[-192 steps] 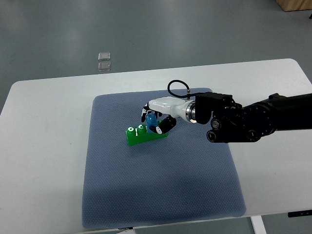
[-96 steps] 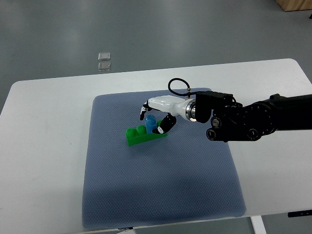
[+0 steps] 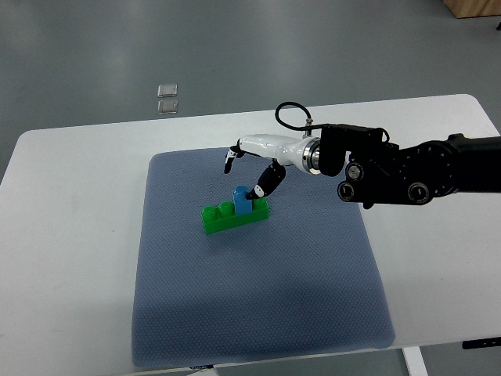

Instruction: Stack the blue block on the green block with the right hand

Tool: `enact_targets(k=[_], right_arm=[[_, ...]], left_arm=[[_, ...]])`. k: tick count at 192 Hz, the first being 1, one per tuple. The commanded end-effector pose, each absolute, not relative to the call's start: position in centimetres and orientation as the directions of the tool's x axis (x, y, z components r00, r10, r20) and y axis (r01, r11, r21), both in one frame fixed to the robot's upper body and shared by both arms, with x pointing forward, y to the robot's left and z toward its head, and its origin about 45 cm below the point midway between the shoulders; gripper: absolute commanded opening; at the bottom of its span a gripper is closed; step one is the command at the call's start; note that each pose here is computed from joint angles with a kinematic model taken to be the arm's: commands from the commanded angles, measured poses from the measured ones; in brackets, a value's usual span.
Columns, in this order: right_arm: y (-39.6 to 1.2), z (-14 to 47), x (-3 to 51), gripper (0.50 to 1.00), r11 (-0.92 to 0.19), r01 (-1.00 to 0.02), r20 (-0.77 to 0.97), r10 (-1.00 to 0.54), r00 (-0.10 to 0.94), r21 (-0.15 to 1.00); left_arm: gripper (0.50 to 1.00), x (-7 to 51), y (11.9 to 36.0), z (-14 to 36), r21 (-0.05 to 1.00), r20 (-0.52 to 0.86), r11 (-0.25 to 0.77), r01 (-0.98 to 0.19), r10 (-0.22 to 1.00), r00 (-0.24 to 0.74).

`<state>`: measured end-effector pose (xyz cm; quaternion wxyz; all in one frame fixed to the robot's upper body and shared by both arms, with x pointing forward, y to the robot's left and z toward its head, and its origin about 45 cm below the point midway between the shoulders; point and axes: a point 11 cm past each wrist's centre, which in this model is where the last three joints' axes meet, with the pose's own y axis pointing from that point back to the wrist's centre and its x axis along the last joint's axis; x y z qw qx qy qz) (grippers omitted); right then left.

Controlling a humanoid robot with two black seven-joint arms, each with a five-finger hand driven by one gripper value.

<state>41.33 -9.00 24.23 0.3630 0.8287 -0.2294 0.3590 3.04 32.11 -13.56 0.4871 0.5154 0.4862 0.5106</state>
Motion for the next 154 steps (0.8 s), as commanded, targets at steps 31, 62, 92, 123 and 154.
enact_targets(k=[31,62,92,123,154], right_arm=[[-9.9,27.9,43.0,0.860,-0.636,-0.654,0.639,-0.312,0.703,0.410],[-11.0,29.5,45.1,0.913,-0.595,-0.724,0.426,-0.588,0.688,0.348],[-15.6,27.9,48.7,0.913,-0.447,-0.844,0.055,-0.874,0.483,0.297],[-15.8,24.0,48.7,0.913,-0.395,-0.878,-0.283,-0.905,0.319,0.271],[-17.2,21.9,48.4,0.924,-0.334,-0.915,-0.508,-0.842,0.182,0.227]], left_arm=[[1.000,3.1,32.0,-13.6,0.999,0.049,-0.049,0.003,0.999,0.008],[1.000,3.1,32.0,-13.6,0.999,0.049,-0.049,0.003,0.999,0.008],[1.000,3.1,32.0,-13.6,0.999,0.050,-0.050,0.003,0.999,0.009],[1.000,3.1,32.0,-13.6,0.999,0.050,-0.050,0.003,0.999,0.009],[1.000,3.1,32.0,-13.6,0.999,0.050,-0.050,0.003,0.999,0.009]])
